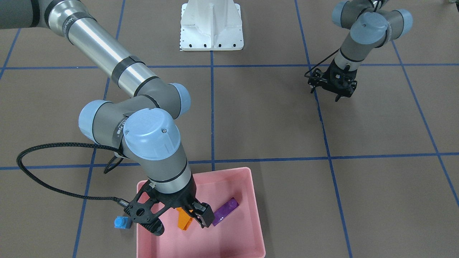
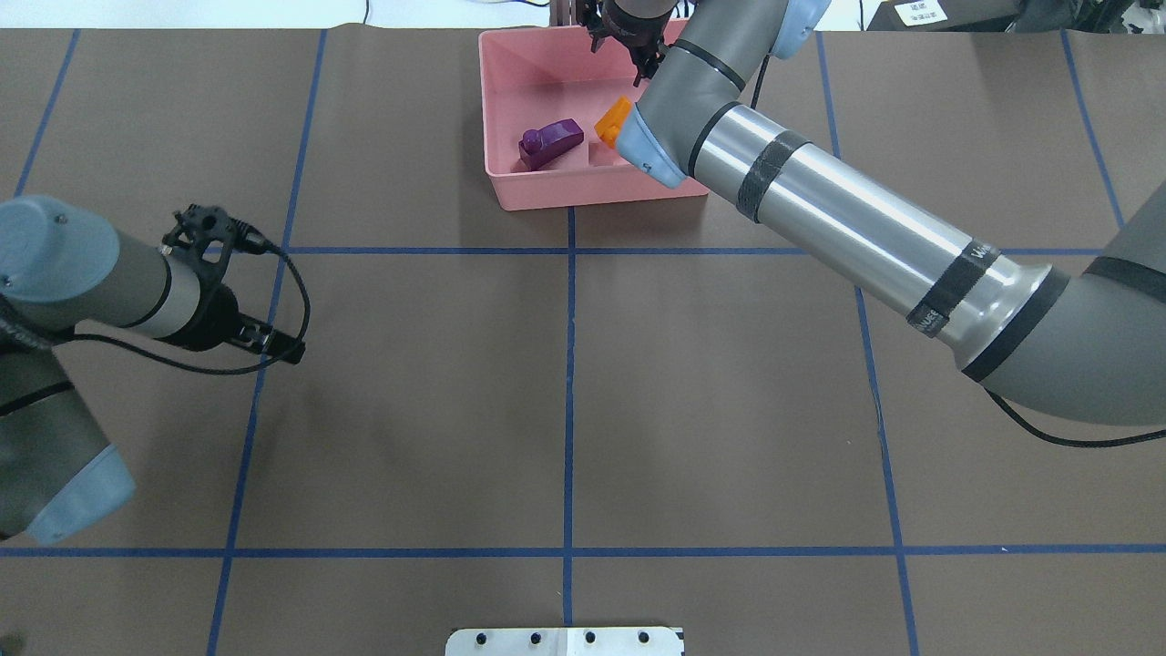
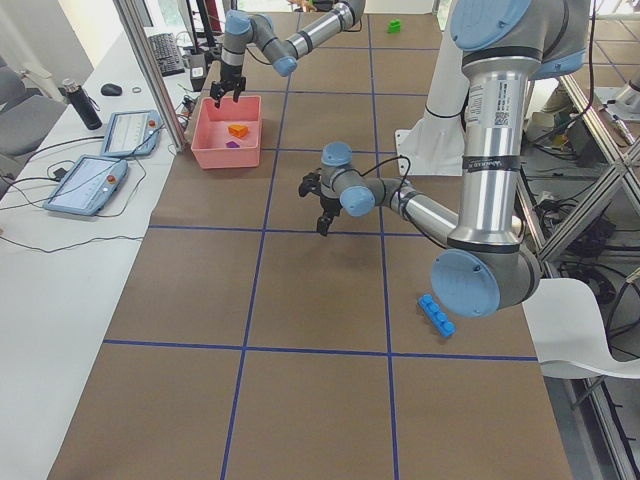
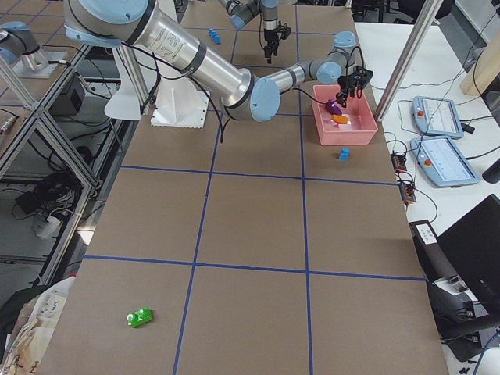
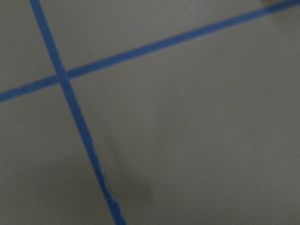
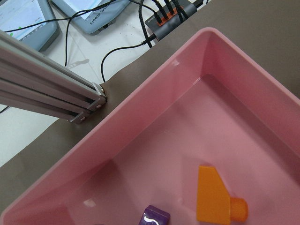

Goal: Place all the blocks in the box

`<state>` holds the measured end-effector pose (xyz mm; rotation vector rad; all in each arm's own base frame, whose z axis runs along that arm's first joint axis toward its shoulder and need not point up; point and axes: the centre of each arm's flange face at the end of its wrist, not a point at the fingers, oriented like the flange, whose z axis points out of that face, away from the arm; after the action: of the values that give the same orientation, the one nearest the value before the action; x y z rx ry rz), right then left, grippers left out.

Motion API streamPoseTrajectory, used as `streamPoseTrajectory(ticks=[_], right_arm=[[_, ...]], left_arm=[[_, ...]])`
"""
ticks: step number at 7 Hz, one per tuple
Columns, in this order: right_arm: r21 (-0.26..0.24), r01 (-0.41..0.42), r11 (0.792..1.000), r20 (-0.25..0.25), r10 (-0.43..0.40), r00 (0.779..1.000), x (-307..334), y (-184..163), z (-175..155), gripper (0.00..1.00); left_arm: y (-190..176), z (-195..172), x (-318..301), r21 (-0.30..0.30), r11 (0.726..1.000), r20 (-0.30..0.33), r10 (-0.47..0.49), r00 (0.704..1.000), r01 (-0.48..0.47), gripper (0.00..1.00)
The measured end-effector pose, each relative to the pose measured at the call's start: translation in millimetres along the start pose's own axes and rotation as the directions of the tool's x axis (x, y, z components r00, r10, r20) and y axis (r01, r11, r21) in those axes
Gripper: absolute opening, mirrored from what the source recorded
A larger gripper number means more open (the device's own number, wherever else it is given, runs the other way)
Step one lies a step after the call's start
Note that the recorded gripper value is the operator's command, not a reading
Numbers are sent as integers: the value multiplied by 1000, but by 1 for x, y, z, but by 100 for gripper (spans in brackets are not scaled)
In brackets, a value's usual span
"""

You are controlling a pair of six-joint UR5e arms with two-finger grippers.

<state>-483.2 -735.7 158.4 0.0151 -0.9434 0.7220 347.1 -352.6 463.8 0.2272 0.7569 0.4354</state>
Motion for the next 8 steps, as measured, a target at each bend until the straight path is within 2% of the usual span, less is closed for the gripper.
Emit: streamPoseTrajectory(ticks=[1, 2, 3, 4, 5, 7, 8], right_arm=[[-21, -2, 1000, -1, 2, 1000, 11, -7, -11, 100], [-40, -5, 999, 0, 5, 1000, 24, -16, -18, 100], [-53, 1, 999, -2, -1, 1000, 41, -22, -19, 100], [-67, 28, 997, -3, -28, 1000, 70, -32, -18, 100], [-82, 59, 995, -3, -59, 998, 100, -44, -20, 100], [-96, 90, 991, -9, -92, 996, 142, -66, -22, 100], [-106, 110, 988, -9, -112, 994, 172, -87, -29, 100]], left_arm=[[48, -2, 2, -47, 997, 26, 57, 998, -56, 93], [84, -4, 3, -91, 991, 46, 102, 994, -97, 94], [118, 3, -2, -139, 980, 93, 155, 984, -141, 96], [152, 10, -11, -188, 962, 149, 225, 963, -196, 95], [176, 12, -19, -232, 943, 176, 281, 944, -238, 96], [217, 18, -31, -329, 895, 181, 372, 910, -301, 96], [233, 26, -33, -373, 872, 173, 402, 899, -318, 95]])
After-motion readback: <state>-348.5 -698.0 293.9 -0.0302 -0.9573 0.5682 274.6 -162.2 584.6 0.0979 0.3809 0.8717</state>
